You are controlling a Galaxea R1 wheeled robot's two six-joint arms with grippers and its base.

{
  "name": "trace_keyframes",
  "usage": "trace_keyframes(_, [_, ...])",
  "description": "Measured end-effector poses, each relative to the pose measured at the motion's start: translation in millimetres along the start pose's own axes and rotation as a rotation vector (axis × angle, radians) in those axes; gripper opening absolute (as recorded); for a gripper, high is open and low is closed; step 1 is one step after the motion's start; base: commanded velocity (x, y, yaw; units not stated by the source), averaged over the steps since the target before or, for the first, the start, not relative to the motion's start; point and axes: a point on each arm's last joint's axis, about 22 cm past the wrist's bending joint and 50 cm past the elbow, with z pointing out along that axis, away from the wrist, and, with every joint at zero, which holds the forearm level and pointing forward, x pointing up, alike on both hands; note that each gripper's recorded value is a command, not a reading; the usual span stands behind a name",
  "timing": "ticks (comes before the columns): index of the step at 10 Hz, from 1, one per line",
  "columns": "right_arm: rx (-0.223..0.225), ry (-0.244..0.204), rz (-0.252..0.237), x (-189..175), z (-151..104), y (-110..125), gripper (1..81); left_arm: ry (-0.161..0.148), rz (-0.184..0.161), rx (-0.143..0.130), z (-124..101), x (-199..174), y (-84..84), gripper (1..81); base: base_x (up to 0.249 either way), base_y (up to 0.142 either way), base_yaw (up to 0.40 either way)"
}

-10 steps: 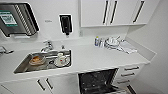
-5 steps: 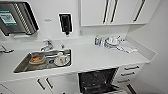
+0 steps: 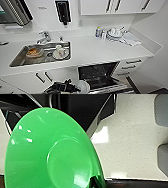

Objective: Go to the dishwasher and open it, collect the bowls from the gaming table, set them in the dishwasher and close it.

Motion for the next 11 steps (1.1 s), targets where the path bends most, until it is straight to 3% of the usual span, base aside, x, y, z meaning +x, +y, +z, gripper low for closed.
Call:
trace_keyframes(3, [0.003,0.003,0.004,3,0,-1,1.0,-0.019,0.034,0.039,-1,47,27.7,1.0,0.0,0.0,0.0])
trace_keyframes(6, [0.008,0.002,0.004,3,1,-3,1.0,0.016,0.028,0.195,-19,75,5.5,1.0,0.0,0.0,0.0])
trace_keyframes(8, [0.01,0.003,0.005,3,1,-5,1.0,0.061,0.056,0.228,-28,101,11.6,1.0,0.0,0.0,0.0])
trace_keyframes(9, [0.01,0.002,0.005,3,1,-5,1.0,0.064,0.057,0.231,-29,104,12.9,81.1,0.0,0.0,0.0])
trace_keyframes(11, [0.011,0.003,0.004,3,1,-5,1.0,0.059,0.045,0.231,-29,104,13.4,81.1,0.0,0.0,0.0])
